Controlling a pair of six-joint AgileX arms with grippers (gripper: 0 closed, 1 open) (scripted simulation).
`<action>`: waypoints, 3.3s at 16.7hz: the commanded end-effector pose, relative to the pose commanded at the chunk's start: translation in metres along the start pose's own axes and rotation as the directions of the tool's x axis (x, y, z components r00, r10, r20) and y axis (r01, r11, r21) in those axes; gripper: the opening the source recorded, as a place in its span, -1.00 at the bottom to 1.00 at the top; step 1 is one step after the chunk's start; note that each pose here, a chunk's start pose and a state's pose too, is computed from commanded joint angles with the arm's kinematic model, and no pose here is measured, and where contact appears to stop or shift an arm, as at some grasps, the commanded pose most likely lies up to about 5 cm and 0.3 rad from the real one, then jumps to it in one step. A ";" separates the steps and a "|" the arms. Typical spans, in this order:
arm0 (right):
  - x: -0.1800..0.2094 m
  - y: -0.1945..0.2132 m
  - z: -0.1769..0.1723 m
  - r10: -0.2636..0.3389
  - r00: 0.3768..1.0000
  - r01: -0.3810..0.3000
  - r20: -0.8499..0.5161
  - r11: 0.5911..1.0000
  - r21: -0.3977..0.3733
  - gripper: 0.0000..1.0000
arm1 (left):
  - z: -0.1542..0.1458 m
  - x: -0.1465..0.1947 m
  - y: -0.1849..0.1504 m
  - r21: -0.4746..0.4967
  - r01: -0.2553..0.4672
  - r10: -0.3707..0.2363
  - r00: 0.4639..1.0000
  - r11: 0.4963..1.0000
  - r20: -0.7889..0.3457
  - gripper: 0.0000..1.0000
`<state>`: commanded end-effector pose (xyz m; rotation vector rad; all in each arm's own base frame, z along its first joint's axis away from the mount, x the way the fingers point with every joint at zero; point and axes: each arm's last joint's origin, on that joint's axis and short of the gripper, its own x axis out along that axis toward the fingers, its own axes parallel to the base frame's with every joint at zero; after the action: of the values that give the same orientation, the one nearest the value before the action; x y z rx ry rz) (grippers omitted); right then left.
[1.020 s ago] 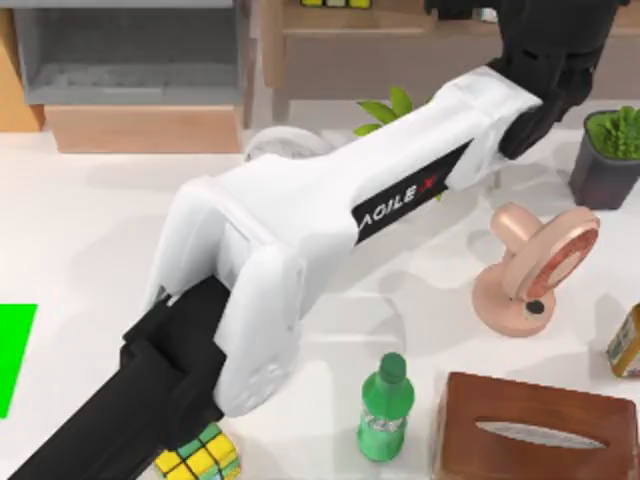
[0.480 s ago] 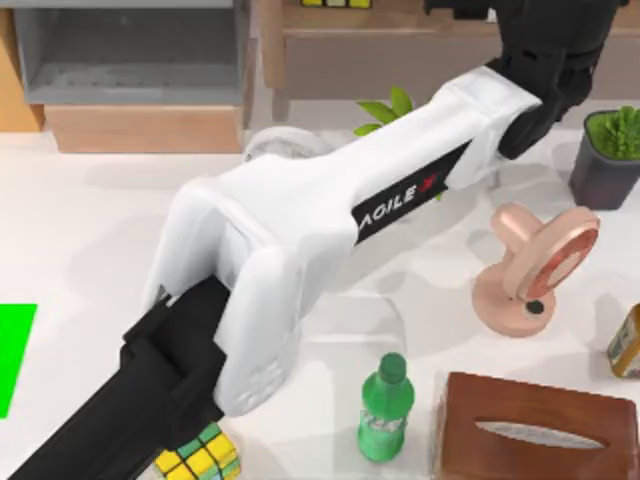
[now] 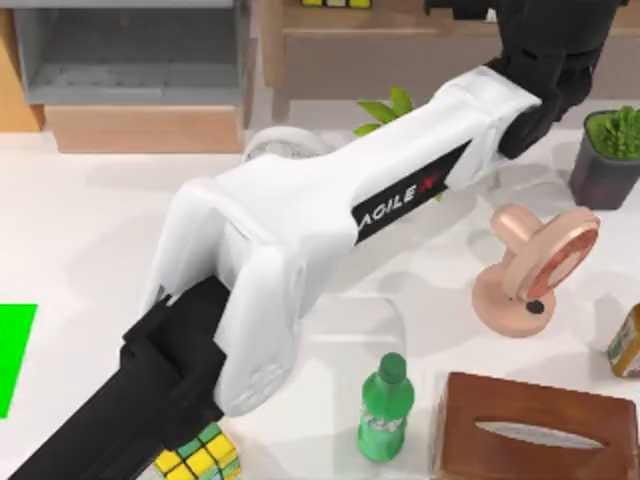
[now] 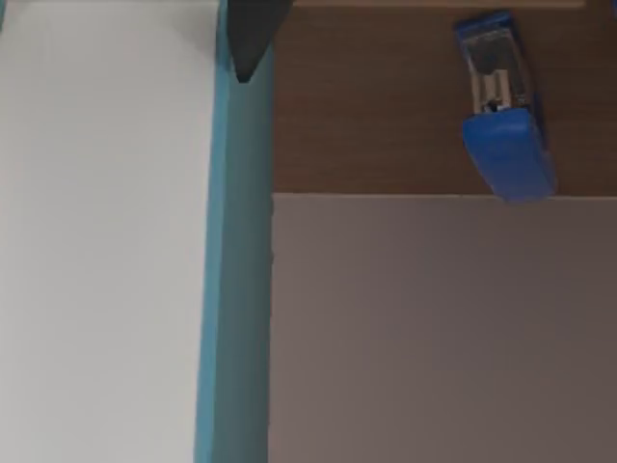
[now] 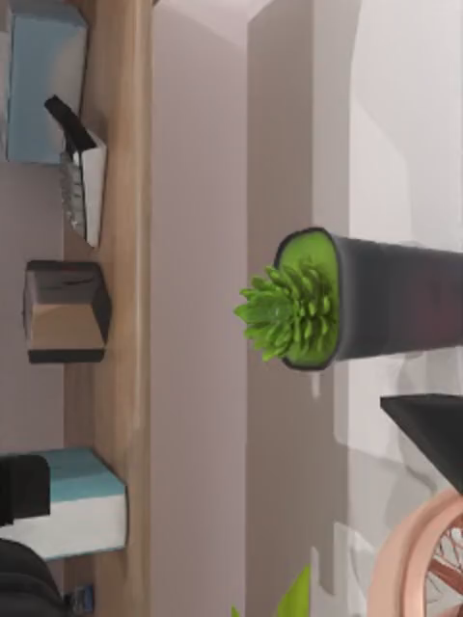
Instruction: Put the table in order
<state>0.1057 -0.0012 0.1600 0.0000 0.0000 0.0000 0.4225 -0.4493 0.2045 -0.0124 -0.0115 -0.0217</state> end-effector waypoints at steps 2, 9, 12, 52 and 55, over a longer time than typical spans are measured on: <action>0.000 0.000 0.000 0.000 1.000 0.000 0.000 1.000 0.000 1.00 | 0.003 -0.003 -0.001 -0.004 0.005 -0.005 1.000 1.000 0.004 -1.00; 0.000 0.000 0.000 0.000 1.000 0.000 0.000 1.000 0.000 1.00 | 0.009 -0.032 -0.002 0.010 0.003 -0.003 1.000 1.000 -0.008 -1.00; 0.000 0.000 0.000 0.000 1.000 0.000 0.000 1.000 0.000 1.00 | 0.015 -0.040 0.000 0.000 0.000 0.000 1.000 1.000 0.000 -1.00; 0.000 0.000 0.000 0.000 1.000 0.000 0.000 1.000 0.000 1.00 | -0.044 -0.102 0.377 0.963 0.269 -0.015 0.963 -0.016 -0.269 -1.00; 0.000 0.000 0.000 0.000 1.000 0.000 0.000 1.000 0.000 1.00 | -0.044 -0.103 0.376 0.963 0.269 -0.016 0.963 -0.018 -0.269 -1.00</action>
<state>0.1057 -0.0012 0.1600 0.0000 0.0000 0.0000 0.3280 -0.0720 0.1550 1.5667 0.1720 -0.2378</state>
